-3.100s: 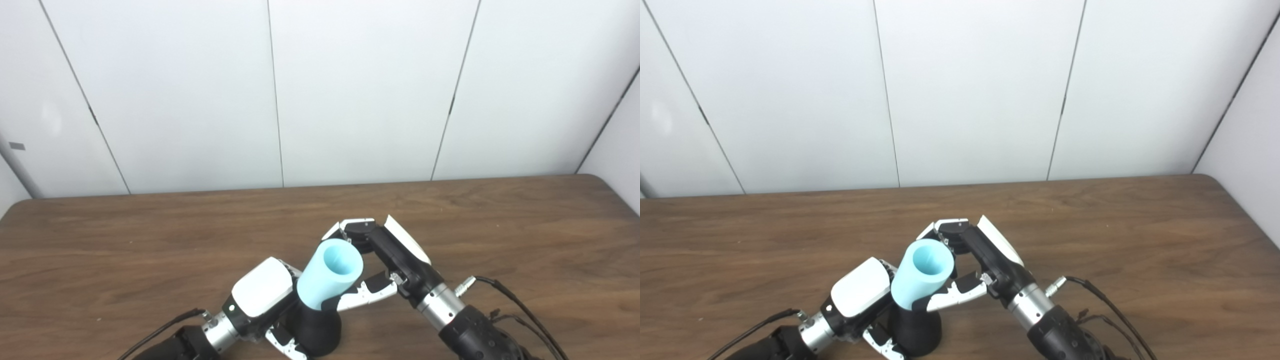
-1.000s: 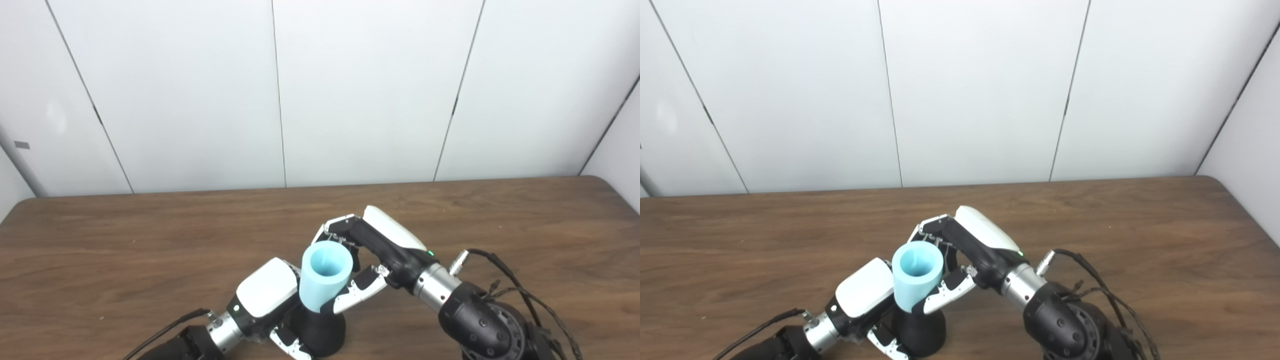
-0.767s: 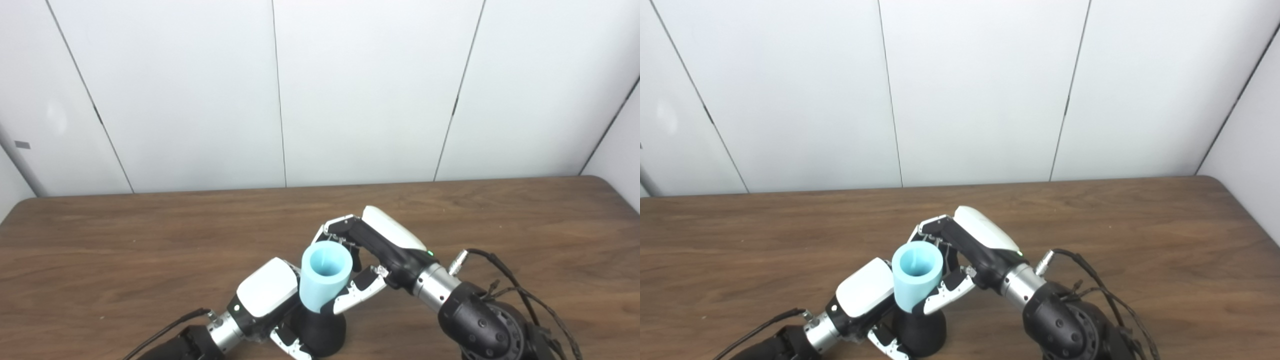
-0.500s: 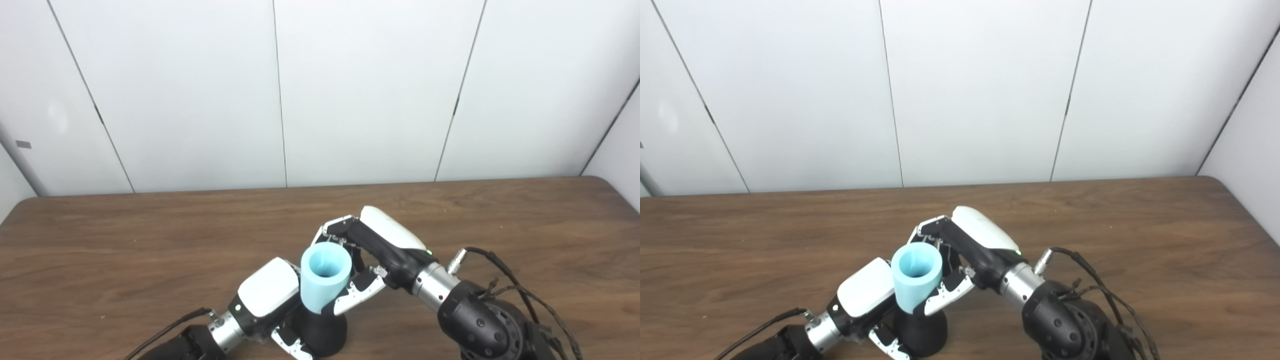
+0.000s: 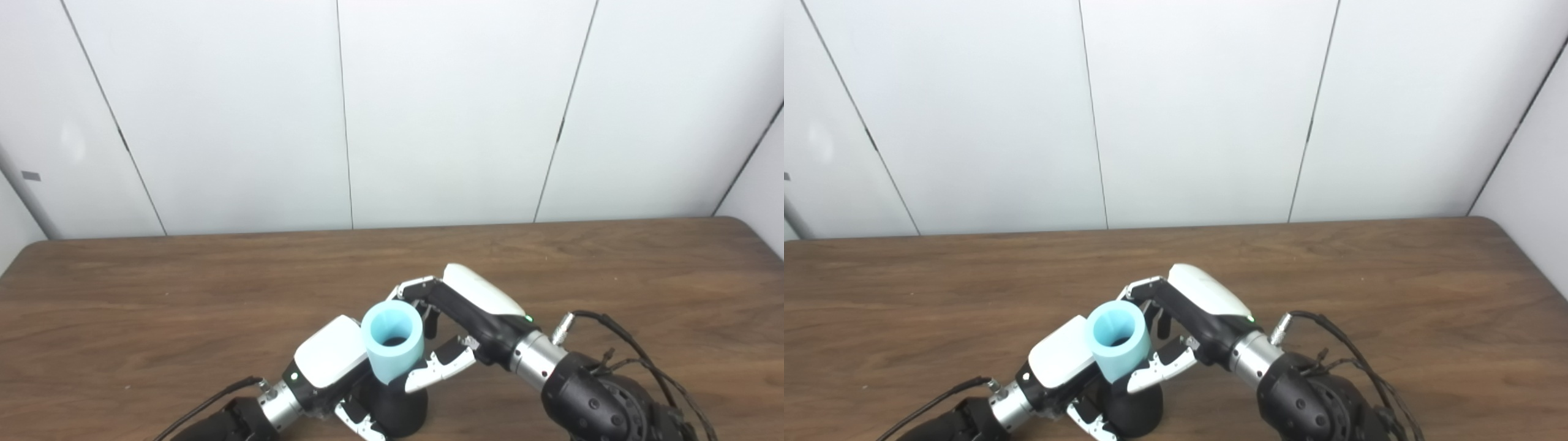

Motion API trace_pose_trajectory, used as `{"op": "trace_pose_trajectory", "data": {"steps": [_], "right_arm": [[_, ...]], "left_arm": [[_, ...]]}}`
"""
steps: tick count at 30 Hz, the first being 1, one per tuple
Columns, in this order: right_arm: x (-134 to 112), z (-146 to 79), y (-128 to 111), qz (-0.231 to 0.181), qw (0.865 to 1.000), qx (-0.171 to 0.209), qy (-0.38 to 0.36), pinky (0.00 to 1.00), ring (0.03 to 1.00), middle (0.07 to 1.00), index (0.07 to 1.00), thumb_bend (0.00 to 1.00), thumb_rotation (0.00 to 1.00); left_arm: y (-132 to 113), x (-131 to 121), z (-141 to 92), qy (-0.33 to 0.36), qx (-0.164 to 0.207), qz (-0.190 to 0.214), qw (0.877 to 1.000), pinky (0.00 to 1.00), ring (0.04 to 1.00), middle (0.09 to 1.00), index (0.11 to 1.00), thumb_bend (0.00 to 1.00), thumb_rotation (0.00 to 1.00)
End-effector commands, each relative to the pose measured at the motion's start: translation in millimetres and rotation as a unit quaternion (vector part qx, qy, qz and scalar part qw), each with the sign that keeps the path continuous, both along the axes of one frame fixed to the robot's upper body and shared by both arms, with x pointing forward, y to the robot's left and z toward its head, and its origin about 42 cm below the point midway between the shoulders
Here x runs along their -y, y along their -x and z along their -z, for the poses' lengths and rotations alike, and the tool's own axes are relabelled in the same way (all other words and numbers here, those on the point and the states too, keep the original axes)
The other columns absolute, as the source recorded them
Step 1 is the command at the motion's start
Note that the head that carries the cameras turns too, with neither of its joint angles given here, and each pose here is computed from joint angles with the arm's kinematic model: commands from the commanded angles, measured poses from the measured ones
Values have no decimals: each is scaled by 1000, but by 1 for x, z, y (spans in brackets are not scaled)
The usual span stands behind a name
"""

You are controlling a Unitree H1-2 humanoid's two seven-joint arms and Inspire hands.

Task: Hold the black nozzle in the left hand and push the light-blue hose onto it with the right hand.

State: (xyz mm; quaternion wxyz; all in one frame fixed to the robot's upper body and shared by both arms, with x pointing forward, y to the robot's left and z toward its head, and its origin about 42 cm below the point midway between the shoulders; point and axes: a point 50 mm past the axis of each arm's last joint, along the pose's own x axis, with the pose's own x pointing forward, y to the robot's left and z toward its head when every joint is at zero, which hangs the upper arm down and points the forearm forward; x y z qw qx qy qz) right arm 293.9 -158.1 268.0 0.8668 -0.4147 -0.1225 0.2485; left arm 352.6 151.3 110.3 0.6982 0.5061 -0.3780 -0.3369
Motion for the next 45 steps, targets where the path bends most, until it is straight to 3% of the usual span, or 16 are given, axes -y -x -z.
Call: {"op": "trace_pose_trajectory", "data": {"steps": [1,8,11,13,15,16,19,22,24,25,26,28,30,33,38,45], "right_arm": [[2,-16,1,-1,1000,26,-10,571,706,762,762,1000,371],[3,-16,1,-1,1000,24,-10,492,630,780,795,1000,406],[4,-17,1,-2,1000,21,-8,460,604,787,797,1000,395],[5,-17,1,-3,1000,17,-9,460,612,799,804,1000,384],[6,-17,1,-4,1000,14,-7,485,642,806,808,1000,380],[7,-17,1,-4,1000,12,-4,495,655,812,812,1000,373],[12,-17,1,-3,1000,8,10,491,656,822,821,1000,382],[22,-18,2,0,1000,-3,17,538,701,848,847,1000,407],[29,-19,3,2,1000,-7,13,444,633,883,883,1000,409],[32,-21,5,3,1000,-5,10,505,705,906,898,1000,405],[35,-23,7,3,1000,1,7,662,820,933,918,1000,446],[42,-27,13,9,1000,26,3,856,938,971,947,1000,605],[46,-32,21,23,998,65,4,956,975,994,973,1000,756],[47,-37,30,37,992,123,11,982,992,1000,992,991,899],[42,-42,40,31,981,188,29,1000,1000,1000,1000,981,972],[36,-47,49,-14,963,259,71,1000,1000,1000,1000,971,1000]], "left_arm": [[55,21,62,-25,-94,24,995,179,230,465,486,523,0],[55,21,63,-24,-95,23,995,172,222,473,483,525,0],[55,21,63,-29,-96,25,995,200,256,407,513,516,0],[55,21,63,-30,-96,26,995,182,231,461,488,523,0],[55,20,62,-35,-95,27,995,196,251,426,503,519,0],[55,20,62,-36,-94,28,995,257,329,441,508,520,0],[55,20,62,-34,-89,27,995,327,409,476,492,522,0],[55,20,62,-28,-86,25,996,324,401,475,494,522,0],[55,20,62,-27,-85,25,996,323,400,477,492,523,0],[55,20,62,-28,-83,25,996,322,399,477,492,523,0],[55,19,62,-29,-83,26,996,329,406,480,489,523,0],[54,19,62,-30,-85,25,996,338,413,485,485,523,0],[55,19,62,-30,-89,24,995,331,406,483,486,523,0],[54,19,63,-32,-90,23,995,324,400,479,491,522,0],[53,20,64,-35,-86,23,995,330,407,481,488,523,0],[52,21,64,-34,-85,23,996,304,380,461,504,521,0]]}}
